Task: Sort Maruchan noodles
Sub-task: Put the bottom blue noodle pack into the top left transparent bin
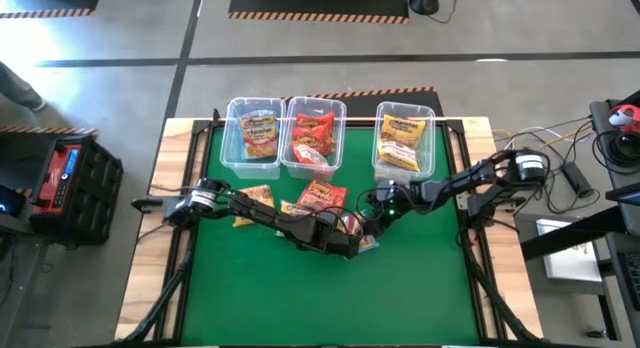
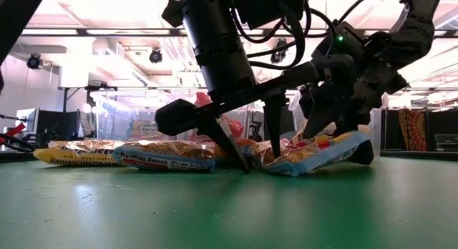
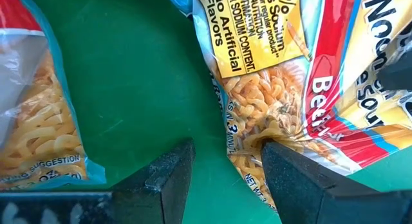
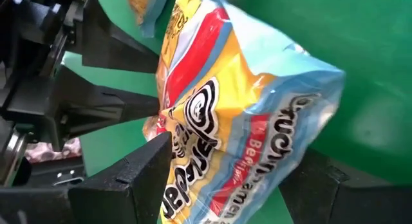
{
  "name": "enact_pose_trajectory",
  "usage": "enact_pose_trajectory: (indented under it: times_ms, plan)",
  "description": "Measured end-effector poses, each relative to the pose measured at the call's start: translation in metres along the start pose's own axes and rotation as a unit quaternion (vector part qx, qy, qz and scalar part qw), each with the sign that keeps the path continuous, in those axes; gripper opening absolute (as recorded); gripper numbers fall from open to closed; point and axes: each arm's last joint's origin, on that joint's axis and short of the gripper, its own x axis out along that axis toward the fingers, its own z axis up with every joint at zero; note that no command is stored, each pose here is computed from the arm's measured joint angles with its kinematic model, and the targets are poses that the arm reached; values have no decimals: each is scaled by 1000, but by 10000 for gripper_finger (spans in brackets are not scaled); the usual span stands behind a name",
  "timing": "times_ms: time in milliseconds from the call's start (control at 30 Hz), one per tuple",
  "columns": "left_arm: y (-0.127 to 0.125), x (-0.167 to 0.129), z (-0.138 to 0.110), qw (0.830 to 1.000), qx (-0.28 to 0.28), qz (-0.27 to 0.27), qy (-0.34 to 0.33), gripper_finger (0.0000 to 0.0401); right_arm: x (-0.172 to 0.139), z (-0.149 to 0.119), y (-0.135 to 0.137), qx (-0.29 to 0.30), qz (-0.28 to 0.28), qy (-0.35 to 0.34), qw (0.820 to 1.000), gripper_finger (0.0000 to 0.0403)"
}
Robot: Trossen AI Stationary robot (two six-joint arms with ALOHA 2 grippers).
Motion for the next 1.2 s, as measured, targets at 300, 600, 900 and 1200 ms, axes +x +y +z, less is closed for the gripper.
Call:
enact_pose_trajectory:
  times_ms: [300,600,900,1200]
  plan:
    - [0,0,1,1000,-1,0,0,170,5,0,-2,-4,15,9,1000,215]
    - [0,0,1,1000,-7,-3,-7,170,4,1,-1,-10,18,8,1000,177]
    - [-5,-5,2,1000,0,-10,-9,170,4,1,0,-16,24,12,1000,146]
    - [-6,-14,4,1000,1,-16,-8,170,2,0,1,-20,24,12,999,144]
